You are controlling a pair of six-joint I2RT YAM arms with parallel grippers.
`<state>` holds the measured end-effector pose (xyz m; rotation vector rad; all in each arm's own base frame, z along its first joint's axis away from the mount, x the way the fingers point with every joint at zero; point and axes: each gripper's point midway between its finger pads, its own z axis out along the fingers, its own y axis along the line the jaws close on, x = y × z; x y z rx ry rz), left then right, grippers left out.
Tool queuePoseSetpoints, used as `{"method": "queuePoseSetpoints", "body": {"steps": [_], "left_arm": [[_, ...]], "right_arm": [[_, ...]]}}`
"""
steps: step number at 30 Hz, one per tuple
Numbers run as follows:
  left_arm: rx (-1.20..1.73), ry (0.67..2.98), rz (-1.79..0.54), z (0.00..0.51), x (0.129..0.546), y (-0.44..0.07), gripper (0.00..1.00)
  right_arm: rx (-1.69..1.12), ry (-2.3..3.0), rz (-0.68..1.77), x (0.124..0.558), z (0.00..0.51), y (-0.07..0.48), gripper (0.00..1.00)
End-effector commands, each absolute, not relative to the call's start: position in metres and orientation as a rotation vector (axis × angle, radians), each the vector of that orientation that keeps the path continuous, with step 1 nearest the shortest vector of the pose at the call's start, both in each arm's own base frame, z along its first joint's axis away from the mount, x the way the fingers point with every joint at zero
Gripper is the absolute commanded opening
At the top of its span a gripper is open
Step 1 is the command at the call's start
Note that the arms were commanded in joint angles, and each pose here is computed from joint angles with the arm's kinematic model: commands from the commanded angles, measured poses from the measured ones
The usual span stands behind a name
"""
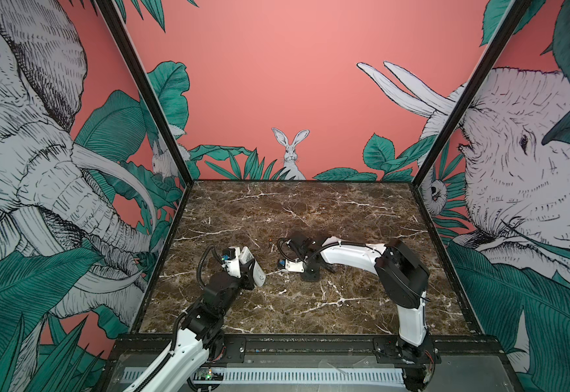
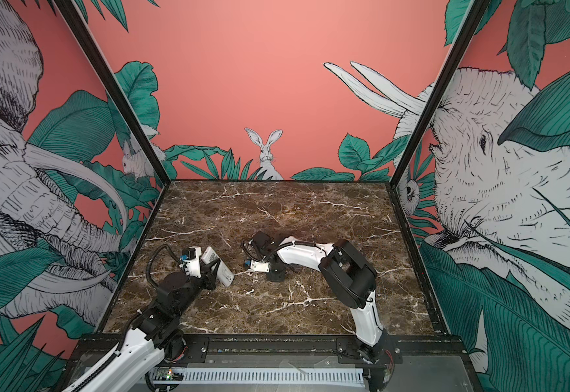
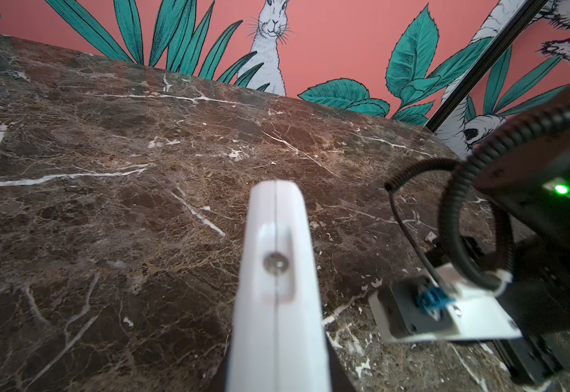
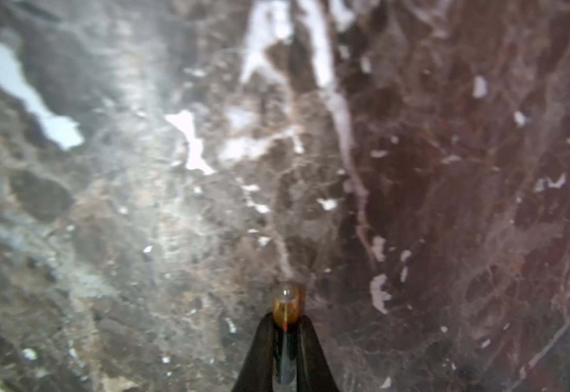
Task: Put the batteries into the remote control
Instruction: 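Move the open right gripper over a battery on the table, then rotate the right gripper to align with the battery and lower onto it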
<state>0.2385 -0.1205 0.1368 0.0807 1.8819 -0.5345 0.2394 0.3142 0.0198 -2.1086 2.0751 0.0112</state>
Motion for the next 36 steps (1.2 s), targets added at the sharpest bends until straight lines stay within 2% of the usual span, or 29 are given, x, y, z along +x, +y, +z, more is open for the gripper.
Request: {"method": "queuePoseSetpoints", "body": {"steps": [1,12,16,19,23,25,29,36], "left_arm": [[0.063,1.839,-0.532,0.151,0.241,-0.118,0.00],[0.056,1.836,-0.530,0.153,0.241,-0.117,0.00],[0.046,1.835,-0.525,0.153,0.241,-0.115,0.00],[0.042,1.829,-0.527,0.155,0.242,-0.115,0.00],[0.044,1.824,-0.528,0.160,0.242,-0.115,0.00],[0.038,1.822,-0.530,0.162,0.242,-0.115,0.00],[0.035,1.813,-0.539,0.166,0.241,-0.115,0.00],[0.019,1.757,-0.550,0.181,0.237,-0.110,0.00]], "right_arm": [[-2.186,1.995,-0.042,0.229,0.009,0.302,0.17],[-2.014,2.014,-0.008,0.230,0.036,0.302,0.36],[-1.810,2.119,0.067,0.228,0.063,0.303,0.51],[-1.571,2.306,0.117,0.228,0.078,0.301,0.62],[-1.249,2.623,0.229,0.214,0.088,0.299,0.68],[-0.958,2.847,0.274,0.205,0.085,0.295,0.71],[-0.521,3.078,0.370,0.189,0.077,0.297,0.72],[0.289,3.148,0.657,0.181,0.063,0.307,0.70]]}}
